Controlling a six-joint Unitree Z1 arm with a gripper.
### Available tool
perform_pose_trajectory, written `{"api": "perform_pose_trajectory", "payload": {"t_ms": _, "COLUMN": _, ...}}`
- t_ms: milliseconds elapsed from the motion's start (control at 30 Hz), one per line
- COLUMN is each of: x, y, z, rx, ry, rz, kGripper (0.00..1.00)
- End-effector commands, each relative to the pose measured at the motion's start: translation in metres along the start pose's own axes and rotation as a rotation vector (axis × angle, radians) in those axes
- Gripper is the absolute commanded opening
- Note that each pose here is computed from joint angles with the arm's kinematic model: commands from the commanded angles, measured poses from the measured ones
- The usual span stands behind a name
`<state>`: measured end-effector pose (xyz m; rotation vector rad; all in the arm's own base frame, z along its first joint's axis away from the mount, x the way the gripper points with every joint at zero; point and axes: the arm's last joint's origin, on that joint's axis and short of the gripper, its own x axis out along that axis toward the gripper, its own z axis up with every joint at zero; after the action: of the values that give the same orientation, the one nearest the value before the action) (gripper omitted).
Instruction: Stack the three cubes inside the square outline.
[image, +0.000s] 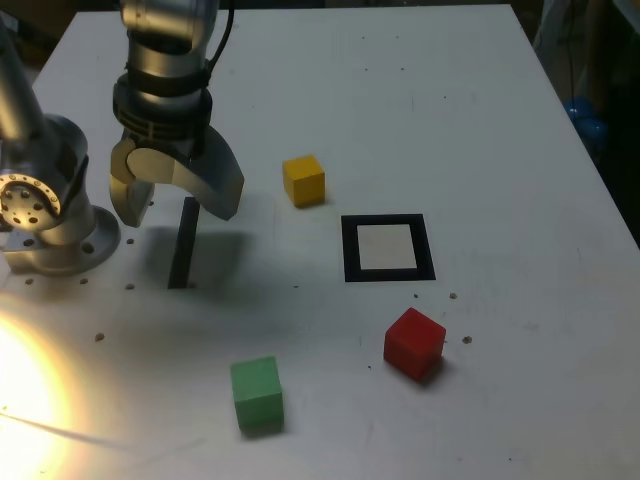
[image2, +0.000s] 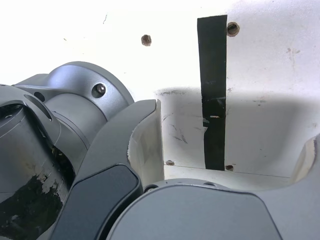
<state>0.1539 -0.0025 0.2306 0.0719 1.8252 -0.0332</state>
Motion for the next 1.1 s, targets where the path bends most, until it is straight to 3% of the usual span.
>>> {"api": "perform_pose_trajectory", "payload": {"t_ms": 0, "x": 0.000, "y": 0.000, "z": 0.001, "rx": 0.001, "ry": 0.004, "rz": 0.001, "kGripper": 0.99}}
{"api": "perform_pose_trajectory", "payload": {"t_ms": 467, "x": 0.001, "y": 0.001, "z": 0.002, "rx": -0.002, "ry": 0.016, "rz": 0.000, "kGripper": 0.99}}
{"api": "perform_pose_trajectory", "payload": {"t_ms": 1067, "x": -0.003, "y": 0.002, "z": 0.012, "rx": -0.003, "ry": 0.001, "rz": 0.002, "kGripper": 0.99}}
